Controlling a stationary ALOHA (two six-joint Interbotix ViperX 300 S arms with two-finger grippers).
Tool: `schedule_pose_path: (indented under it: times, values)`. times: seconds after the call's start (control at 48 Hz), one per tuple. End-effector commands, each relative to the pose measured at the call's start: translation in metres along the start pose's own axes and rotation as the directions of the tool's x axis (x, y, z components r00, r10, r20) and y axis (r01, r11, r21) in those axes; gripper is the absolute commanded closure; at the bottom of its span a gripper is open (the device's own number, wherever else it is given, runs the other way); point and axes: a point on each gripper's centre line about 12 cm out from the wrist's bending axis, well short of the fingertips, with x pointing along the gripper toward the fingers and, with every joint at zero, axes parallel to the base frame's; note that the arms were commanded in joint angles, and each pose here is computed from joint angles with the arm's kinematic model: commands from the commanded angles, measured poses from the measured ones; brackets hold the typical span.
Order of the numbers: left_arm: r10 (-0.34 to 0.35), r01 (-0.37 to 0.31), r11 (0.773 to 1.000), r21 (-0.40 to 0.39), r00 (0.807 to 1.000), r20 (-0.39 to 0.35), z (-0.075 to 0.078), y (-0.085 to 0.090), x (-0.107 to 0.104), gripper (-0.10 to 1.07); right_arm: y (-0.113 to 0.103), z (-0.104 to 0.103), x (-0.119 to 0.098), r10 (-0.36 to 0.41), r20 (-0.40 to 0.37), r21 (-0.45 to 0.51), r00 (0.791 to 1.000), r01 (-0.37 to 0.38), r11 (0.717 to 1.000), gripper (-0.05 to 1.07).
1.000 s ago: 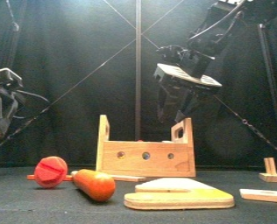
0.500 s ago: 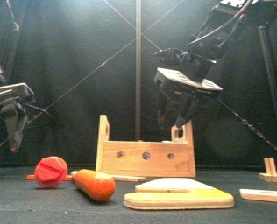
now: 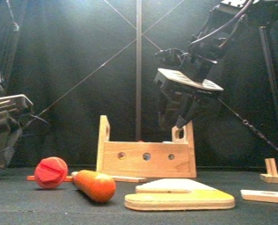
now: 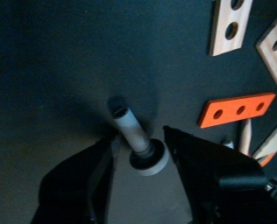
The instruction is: Grab nail
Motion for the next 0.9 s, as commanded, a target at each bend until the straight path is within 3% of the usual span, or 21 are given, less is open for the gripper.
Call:
schedule_pose_path:
  times: [0.0, 0.104, 0.229, 0.354, 0.542, 0.875]
  values:
    - [-0.007, 0.007, 1.0, 0.017, 1.0, 0.005, 0.0, -0.003, 0.0, 0.27, 0.0, 0.01, -0.008, 0.016, 0.017, 0.024, 1.0, -0.016, 1.0, 0.15]
    - [-0.004, 0.004, 0.999, 0.037, 1.0, 0.009, 0.001, -0.002, 0.0, 0.44, 0.0, 0.011, -0.008, 0.019, 0.019, 0.026, 1.0, -0.019, 0.999, 0.15]
    - [-0.045, 0.043, 0.995, 0.093, 0.999, 0.024, 0.002, -0.011, -0.004, 0.54, 0.001, 0.01, -0.01, 0.021, 0.018, 0.022, 1.0, -0.021, 1.0, 0.15]
    - [-0.122, 0.111, 0.975, 0.192, 0.991, 0.048, 0.004, -0.03, -0.014, 0.54, -0.002, 0.009, -0.011, 0.017, 0.015, 0.027, 1.0, -0.018, 0.999, 0.15]
    - [-0.233, 0.197, 0.926, 0.323, 0.969, 0.077, 0.006, -0.056, -0.034, 0.54, -0.008, 0.012, -0.015, 0.001, 0.023, 0.032, 1.0, -0.002, 0.999, 0.15]
    - [-0.263, 0.21, 0.901, 0.381, 0.96, 0.094, 0.009, -0.054, -0.039, 0.54, -0.024, 0.022, -0.031, -0.022, 0.052, 0.058, 0.998, 0.019, 0.998, 0.15]
